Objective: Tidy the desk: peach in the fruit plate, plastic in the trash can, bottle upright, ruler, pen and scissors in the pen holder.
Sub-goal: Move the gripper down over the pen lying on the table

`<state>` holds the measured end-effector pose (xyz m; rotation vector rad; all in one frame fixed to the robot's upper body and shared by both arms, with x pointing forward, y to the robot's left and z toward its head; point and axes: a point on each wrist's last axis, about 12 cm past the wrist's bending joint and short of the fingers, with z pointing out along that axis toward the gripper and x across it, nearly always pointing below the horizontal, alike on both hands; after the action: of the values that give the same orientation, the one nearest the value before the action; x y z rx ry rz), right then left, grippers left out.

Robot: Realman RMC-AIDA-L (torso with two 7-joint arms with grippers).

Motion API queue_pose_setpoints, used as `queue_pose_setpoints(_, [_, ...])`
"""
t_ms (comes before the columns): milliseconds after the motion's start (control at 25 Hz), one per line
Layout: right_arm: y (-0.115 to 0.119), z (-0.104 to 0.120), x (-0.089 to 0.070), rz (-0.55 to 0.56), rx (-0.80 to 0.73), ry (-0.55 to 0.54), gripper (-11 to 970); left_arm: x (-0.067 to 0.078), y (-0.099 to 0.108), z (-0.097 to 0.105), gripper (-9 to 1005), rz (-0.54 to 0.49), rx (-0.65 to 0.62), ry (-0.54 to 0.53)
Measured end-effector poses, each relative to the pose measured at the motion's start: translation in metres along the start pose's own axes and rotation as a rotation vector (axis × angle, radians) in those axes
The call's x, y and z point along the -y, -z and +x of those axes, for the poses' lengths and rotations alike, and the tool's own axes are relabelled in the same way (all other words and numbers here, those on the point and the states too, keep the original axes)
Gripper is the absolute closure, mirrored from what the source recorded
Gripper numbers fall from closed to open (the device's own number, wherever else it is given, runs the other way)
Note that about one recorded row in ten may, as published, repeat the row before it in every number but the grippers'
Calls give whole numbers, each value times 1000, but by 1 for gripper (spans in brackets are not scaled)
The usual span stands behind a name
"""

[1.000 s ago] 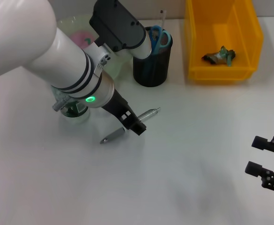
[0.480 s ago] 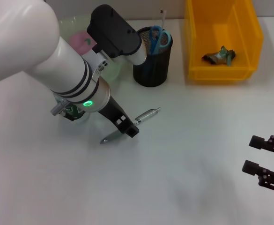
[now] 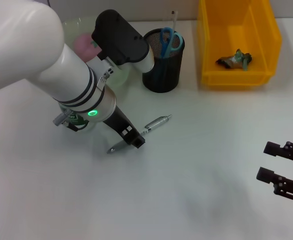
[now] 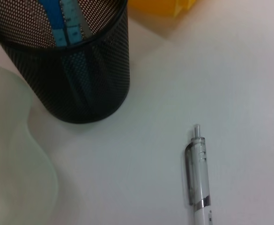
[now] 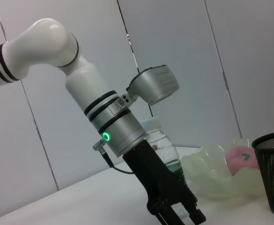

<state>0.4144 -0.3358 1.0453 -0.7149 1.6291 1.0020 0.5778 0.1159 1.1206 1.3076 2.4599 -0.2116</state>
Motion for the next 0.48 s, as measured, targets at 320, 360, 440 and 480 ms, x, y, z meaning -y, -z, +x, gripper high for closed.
queue_pose_setpoints(320, [-1, -1, 2, 5, -4, 1, 293, 0, -1, 0, 469, 4, -8, 3])
queue_pose_setpoints(360, [-1, 0, 3, 8, -7, 0, 293, 0, 0, 0, 469, 8, -15, 4])
queue_pose_setpoints(440, [-1, 0, 3, 13, -9, 0, 293, 0, 0, -1, 468, 10, -18, 4])
queue_pose_setpoints(480, [-2, 0, 3, 14, -10, -1, 293, 0, 1, -1, 468, 11, -20, 4])
